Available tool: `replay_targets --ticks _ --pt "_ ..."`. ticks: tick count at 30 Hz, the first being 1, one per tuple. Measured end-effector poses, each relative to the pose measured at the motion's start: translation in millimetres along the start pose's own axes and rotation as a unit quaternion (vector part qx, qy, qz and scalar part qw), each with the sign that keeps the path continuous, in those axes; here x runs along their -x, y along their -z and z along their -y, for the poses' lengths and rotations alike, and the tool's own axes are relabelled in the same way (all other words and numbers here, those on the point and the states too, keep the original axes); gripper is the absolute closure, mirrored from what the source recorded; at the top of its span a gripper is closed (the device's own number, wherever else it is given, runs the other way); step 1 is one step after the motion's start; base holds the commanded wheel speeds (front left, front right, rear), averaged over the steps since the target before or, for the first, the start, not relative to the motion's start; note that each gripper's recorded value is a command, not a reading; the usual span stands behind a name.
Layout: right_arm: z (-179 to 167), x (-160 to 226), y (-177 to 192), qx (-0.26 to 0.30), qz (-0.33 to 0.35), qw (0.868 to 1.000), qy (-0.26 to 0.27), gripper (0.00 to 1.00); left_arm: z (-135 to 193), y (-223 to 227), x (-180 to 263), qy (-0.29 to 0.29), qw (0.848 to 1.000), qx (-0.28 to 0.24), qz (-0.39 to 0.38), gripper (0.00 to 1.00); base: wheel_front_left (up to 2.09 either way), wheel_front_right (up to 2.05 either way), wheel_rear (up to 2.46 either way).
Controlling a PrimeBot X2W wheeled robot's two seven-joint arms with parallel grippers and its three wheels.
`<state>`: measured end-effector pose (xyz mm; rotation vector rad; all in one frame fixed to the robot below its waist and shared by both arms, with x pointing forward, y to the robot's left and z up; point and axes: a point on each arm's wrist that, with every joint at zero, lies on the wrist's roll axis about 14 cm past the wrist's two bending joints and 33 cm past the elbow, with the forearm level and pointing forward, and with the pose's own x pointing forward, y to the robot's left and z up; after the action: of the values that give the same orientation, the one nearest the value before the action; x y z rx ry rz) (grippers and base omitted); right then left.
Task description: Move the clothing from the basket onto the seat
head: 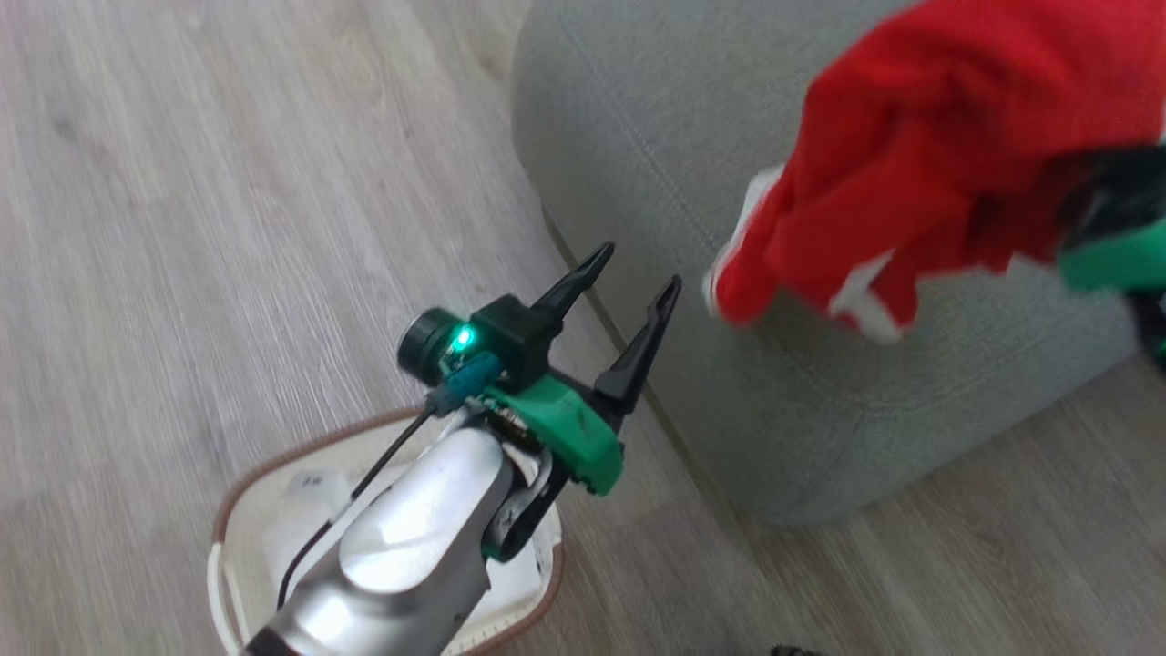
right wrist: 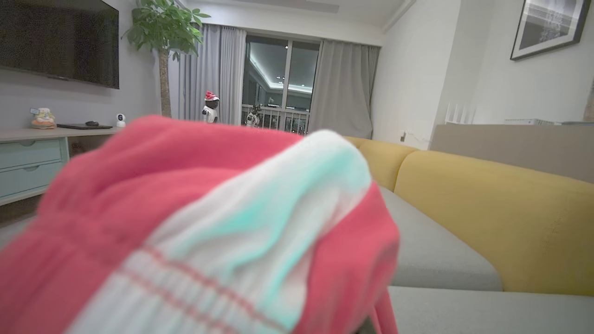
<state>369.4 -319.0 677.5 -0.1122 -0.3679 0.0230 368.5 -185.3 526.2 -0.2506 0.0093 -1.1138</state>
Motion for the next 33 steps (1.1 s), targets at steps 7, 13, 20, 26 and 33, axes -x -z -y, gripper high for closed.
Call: replay_targets --ticks 7,13,20,26,33 --pt "23.0 -52.3 0.5 0.016 0.005 1.000 0.008 1.00 -28.2 3.3 -12.4 -0.015 1.000 0.000 0.004 0.00 0.00 0.00 0.00" --pt "55.4 -89.9 21.0 0.024 -0.011 0.999 0.040 1.00 -58.8 14.6 -18.4 -0.031 1.000 0.000 -0.003 0.00 0.00 0.00 0.00" --pt "89.0 -117.7 65.8 0.046 -0.057 0.995 0.074 1.00 -91.2 38.7 -13.3 -0.059 0.998 0.008 -0.021 0.00 0.00 0.00 0.00" --pt "96.2 -129.9 121.8 0.059 -0.111 0.988 0.086 1.00 -115.1 56.7 -6.6 -0.085 0.996 0.012 -0.033 0.00 0.00 0.00 0.00" --pt "86.1 -106.4 210.2 0.063 -0.234 0.967 0.074 1.00 -128.1 63.2 0.9 -0.103 0.994 0.011 -0.031 0.00 0.00 0.00 0.00"
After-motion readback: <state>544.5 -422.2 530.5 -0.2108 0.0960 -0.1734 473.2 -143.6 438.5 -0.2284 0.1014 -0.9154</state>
